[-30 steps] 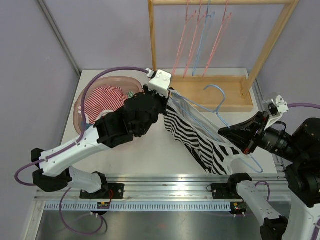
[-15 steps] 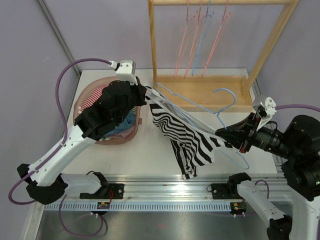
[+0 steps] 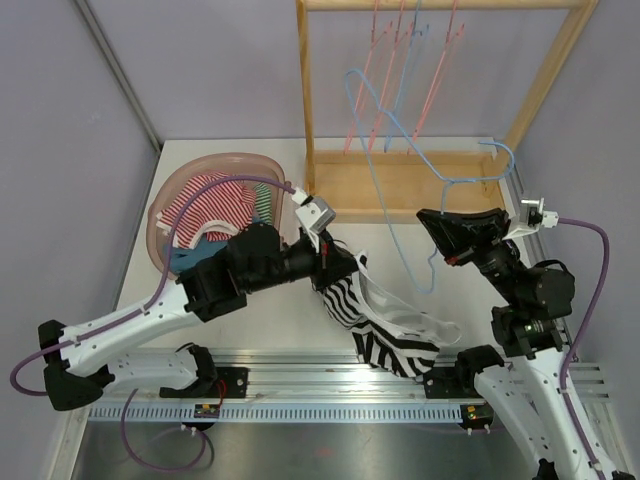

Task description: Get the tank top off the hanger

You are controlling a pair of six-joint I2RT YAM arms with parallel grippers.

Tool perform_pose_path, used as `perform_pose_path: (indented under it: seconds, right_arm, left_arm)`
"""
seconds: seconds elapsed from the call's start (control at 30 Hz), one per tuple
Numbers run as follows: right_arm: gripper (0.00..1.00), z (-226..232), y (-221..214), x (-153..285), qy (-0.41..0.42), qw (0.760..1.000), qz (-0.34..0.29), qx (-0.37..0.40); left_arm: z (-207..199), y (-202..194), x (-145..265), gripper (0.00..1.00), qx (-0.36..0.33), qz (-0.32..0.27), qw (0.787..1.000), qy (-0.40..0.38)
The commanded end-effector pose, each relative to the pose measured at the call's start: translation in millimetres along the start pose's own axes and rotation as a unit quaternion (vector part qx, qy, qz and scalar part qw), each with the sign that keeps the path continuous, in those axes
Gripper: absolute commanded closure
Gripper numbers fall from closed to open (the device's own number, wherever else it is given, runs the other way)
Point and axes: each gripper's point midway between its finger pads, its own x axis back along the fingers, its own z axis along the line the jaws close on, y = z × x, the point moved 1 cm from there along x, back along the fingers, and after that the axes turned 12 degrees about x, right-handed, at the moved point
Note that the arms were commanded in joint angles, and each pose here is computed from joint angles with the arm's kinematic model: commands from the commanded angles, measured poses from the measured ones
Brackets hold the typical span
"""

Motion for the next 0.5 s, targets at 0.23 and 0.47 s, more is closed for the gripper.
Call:
perform_pose_path:
  seconds: [0.23, 0.47]
  right_arm:
    - [1.0, -74.0, 78.9, 44.5, -0.348, 0.925, 0.066, 0.136]
    - [1.0, -125.2, 63.2, 48.5, -0.457, 0.857, 0.184, 0.155]
  left_arm:
    - [125.2, -26.0, 26.1, 1.0, 0.012, -0.012, 0.941, 0.338]
    - [157.5, -12.6, 51.5, 1.0, 0.042, -0.027, 0.914, 0.403]
